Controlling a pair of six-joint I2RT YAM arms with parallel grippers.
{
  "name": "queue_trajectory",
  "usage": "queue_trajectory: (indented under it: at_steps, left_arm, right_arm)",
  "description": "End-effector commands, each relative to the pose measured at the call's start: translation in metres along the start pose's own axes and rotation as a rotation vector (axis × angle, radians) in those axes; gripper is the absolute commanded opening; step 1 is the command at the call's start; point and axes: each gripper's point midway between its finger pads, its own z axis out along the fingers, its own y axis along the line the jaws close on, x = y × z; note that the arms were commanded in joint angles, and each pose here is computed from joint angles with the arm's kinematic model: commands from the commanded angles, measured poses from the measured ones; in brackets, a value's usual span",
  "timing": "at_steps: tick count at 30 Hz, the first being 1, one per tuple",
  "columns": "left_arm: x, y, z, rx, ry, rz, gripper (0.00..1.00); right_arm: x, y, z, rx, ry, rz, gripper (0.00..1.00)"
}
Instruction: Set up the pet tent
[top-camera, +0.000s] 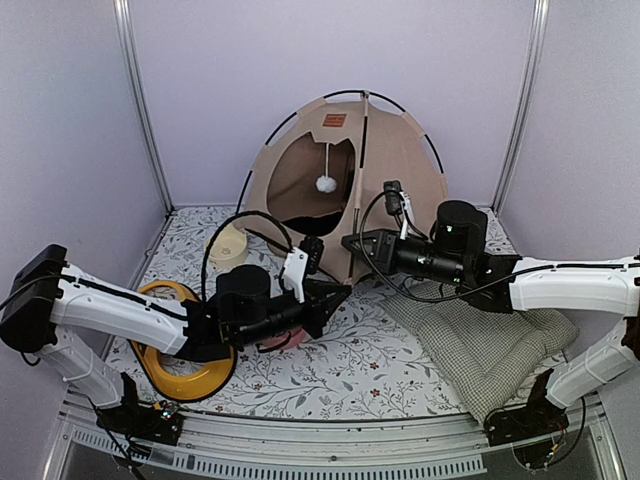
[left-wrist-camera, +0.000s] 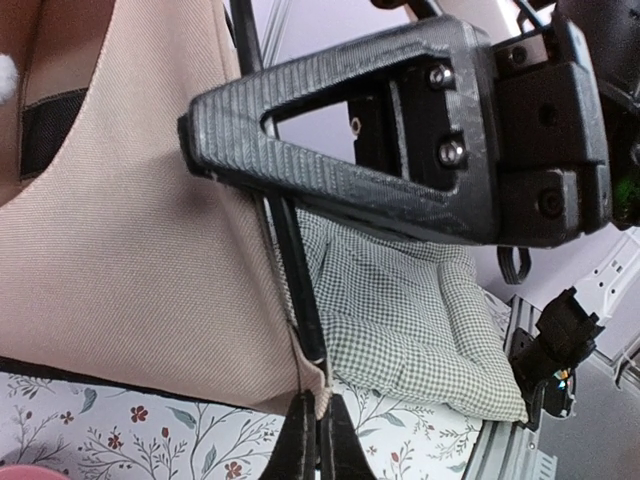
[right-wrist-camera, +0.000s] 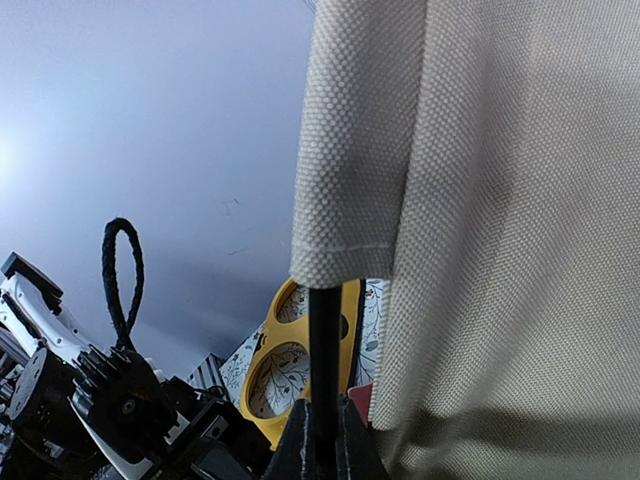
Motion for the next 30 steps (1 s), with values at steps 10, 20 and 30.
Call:
queue_trajectory:
  at_steps: [10, 20, 30]
  left_arm:
    - [0.053, -0.010, -0.009, 0.132, 0.243, 0.021, 0.00]
    - [0.041, -0.016, -0.008, 0.164, 0.230, 0.053, 0.00]
    - [0.051, -0.027, -0.012, 0.207, 0.263, 0.083, 0.00]
  right_arm:
    - [-0.054, -0.008, -0.009, 0.020, -0.244, 0.057, 0.00]
    - [-0.049, -0.023, -0.018, 0.090, -0.257, 0.063, 0.00]
    - [-0.058, -0.023, -0.007, 0.101, -0.267, 0.048, 0.00]
